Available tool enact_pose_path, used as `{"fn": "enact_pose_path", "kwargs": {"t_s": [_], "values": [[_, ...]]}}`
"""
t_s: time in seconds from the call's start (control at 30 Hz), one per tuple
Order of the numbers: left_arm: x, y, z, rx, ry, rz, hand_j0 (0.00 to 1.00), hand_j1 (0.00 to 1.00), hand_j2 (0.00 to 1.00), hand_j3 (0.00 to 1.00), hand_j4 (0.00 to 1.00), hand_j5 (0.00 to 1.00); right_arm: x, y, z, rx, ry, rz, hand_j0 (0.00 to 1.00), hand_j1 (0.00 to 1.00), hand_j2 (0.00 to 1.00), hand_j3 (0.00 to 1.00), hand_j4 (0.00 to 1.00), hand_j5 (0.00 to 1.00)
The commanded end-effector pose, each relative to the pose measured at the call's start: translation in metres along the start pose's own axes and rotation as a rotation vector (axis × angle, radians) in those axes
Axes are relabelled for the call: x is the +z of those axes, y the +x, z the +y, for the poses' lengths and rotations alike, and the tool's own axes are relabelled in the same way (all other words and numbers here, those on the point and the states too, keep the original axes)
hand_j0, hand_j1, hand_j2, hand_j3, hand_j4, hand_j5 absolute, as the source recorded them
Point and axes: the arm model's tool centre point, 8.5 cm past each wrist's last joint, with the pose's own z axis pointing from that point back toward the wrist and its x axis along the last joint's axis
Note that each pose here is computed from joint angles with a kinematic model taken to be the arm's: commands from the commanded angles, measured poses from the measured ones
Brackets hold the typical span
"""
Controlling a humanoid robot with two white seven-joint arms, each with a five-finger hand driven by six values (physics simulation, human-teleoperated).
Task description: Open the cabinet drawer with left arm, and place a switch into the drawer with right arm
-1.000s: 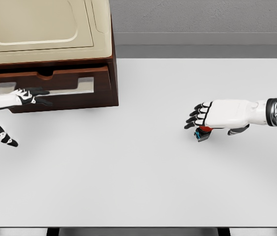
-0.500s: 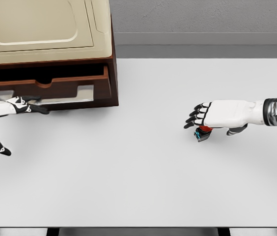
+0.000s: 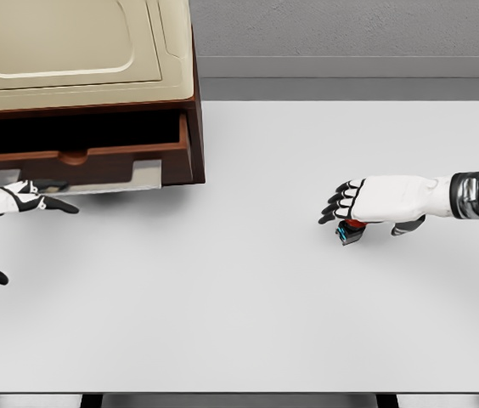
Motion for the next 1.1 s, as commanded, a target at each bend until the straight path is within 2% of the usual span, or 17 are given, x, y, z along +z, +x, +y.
{"fn": "enact_pose_path", "kwargs": {"t_s": [0.0, 0.53, 0.6, 0.73, 0.93, 1.07], "values": [[0.004, 0.000, -0.001, -0.013, -0.009, 0.003, 1.00, 1.00, 1.00, 1.00, 1.00, 1.00, 0.000, 0.000, 0.000, -0.002, -0.001, 0.002, 1.00, 1.00, 1.00, 1.00, 1.00, 1.00], [0.016, 0.003, -0.009, -0.034, -0.039, -0.026, 1.00, 1.00, 1.00, 1.00, 1.00, 1.00, -0.003, 0.002, -0.002, 0.002, -0.006, -0.005, 0.94, 0.94, 0.94, 0.94, 0.94, 0.94], [0.017, 0.003, -0.008, -0.036, -0.039, -0.024, 1.00, 1.00, 1.00, 1.00, 1.00, 1.00, -0.003, 0.001, -0.002, 0.001, -0.005, -0.004, 0.90, 0.90, 0.90, 0.90, 0.90, 0.90], [0.018, 0.004, -0.007, -0.027, -0.031, -0.027, 1.00, 1.00, 1.00, 1.00, 1.00, 1.00, -0.003, 0.002, -0.002, 0.002, -0.006, -0.005, 0.86, 0.86, 0.86, 0.86, 0.86, 0.86], [0.019, 0.005, -0.002, -0.011, -0.007, -0.033, 1.00, 1.00, 1.00, 1.00, 1.00, 1.00, -0.003, 0.002, -0.002, 0.002, -0.006, -0.005, 0.86, 0.86, 0.86, 0.86, 0.86, 0.86], [0.022, 0.006, 0.003, -0.007, 0.011, -0.033, 1.00, 1.00, 1.00, 1.00, 1.00, 1.00, -0.003, 0.002, -0.002, 0.001, -0.008, -0.007, 0.65, 0.65, 0.65, 0.65, 0.65, 0.65]]}}
